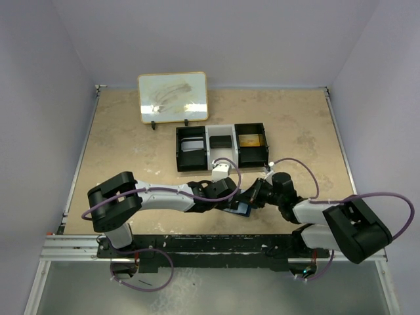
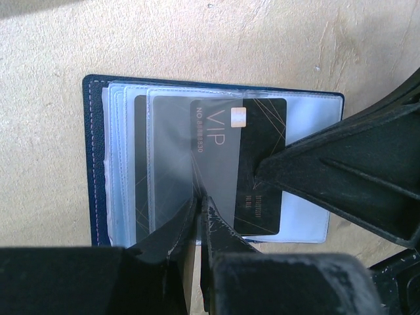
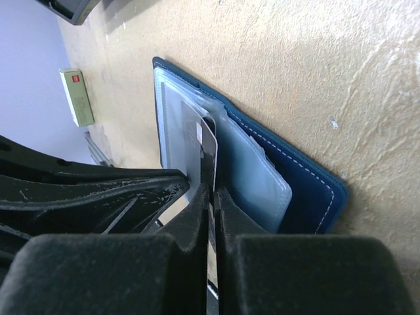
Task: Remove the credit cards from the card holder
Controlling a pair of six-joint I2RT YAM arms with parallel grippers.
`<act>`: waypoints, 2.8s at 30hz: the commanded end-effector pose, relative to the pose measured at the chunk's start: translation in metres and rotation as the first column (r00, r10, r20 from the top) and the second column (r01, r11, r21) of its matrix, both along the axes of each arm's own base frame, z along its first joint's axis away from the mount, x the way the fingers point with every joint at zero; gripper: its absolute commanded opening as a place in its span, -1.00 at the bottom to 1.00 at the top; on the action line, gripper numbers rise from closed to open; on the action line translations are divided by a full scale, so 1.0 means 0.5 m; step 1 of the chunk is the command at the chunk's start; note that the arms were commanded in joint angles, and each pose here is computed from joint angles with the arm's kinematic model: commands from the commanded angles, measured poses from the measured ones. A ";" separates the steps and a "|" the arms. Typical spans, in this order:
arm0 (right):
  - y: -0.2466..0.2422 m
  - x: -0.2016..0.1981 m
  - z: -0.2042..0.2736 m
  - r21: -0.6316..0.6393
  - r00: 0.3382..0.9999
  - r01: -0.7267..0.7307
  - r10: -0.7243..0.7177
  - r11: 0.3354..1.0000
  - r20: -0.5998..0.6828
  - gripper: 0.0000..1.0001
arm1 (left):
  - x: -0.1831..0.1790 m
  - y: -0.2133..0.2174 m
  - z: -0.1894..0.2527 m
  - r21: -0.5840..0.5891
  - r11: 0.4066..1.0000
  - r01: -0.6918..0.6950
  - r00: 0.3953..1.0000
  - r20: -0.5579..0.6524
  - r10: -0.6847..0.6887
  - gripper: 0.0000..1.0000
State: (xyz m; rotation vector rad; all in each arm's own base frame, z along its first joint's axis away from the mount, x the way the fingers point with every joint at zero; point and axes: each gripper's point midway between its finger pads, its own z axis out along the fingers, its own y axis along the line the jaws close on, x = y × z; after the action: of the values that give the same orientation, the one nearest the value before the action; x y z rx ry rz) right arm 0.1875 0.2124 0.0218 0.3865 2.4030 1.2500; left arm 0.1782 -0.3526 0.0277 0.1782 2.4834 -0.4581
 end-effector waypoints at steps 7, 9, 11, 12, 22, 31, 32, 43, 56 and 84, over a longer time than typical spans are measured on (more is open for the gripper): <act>-0.036 -0.011 -0.011 -0.086 0.996 0.075 -0.079 0.993 -0.043 -0.93 | -0.021 0.054 -0.048 0.129 0.992 -0.002 0.999 -0.049 0.009 -0.93; -0.026 -0.015 -0.004 -0.052 0.997 0.057 -0.059 0.997 -0.043 -0.76 | -0.021 0.054 -0.049 0.130 0.991 0.000 0.999 -0.050 0.007 -0.93; -0.013 -0.012 0.008 -0.010 0.999 0.036 -0.036 0.999 -0.029 -0.65 | -0.021 0.050 -0.048 0.125 0.992 0.002 0.999 -0.049 0.004 -0.94; -0.008 -0.005 0.015 0.001 0.999 0.037 -0.037 0.999 -0.017 -0.61 | -0.021 0.049 -0.049 0.124 0.992 0.004 0.999 -0.050 0.002 -0.94; 0.016 0.025 0.055 0.050 0.996 -0.012 0.007 0.999 0.093 -0.42 | -0.016 0.036 -0.046 0.120 0.993 0.011 0.999 -0.047 -0.006 -0.95; 0.024 0.004 0.048 0.048 0.989 -0.096 0.090 0.994 0.113 -0.58 | -0.019 0.038 -0.050 0.122 0.993 0.012 0.998 -0.055 -0.005 -0.96; 0.025 0.004 0.051 0.051 0.989 -0.100 0.093 0.994 0.119 -0.56 | -0.019 0.038 -0.049 0.120 0.993 0.011 0.999 -0.054 -0.005 -0.96; 0.036 0.021 0.053 0.110 0.994 -0.058 0.047 0.992 0.098 -0.46 | -0.020 0.034 -0.047 0.113 0.994 0.012 0.998 -0.056 -0.006 -0.96; 0.029 0.001 0.034 0.085 0.997 -0.069 0.065 0.994 0.044 -1.00 | -0.018 0.035 -0.048 0.118 0.993 0.008 0.998 -0.056 -0.002 -0.97; -0.069 0.093 0.272 -0.169 0.865 0.141 -0.038 0.975 0.501 -1.00 | 0.023 0.041 0.132 0.019 0.999 -0.027 0.995 0.100 0.025 -0.28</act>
State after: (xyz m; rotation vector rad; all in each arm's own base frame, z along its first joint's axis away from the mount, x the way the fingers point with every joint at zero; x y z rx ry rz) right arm 0.2132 0.1713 0.0994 0.2811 2.2486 0.8943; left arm 0.1763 -0.3341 0.0430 0.1732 2.4951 -0.3801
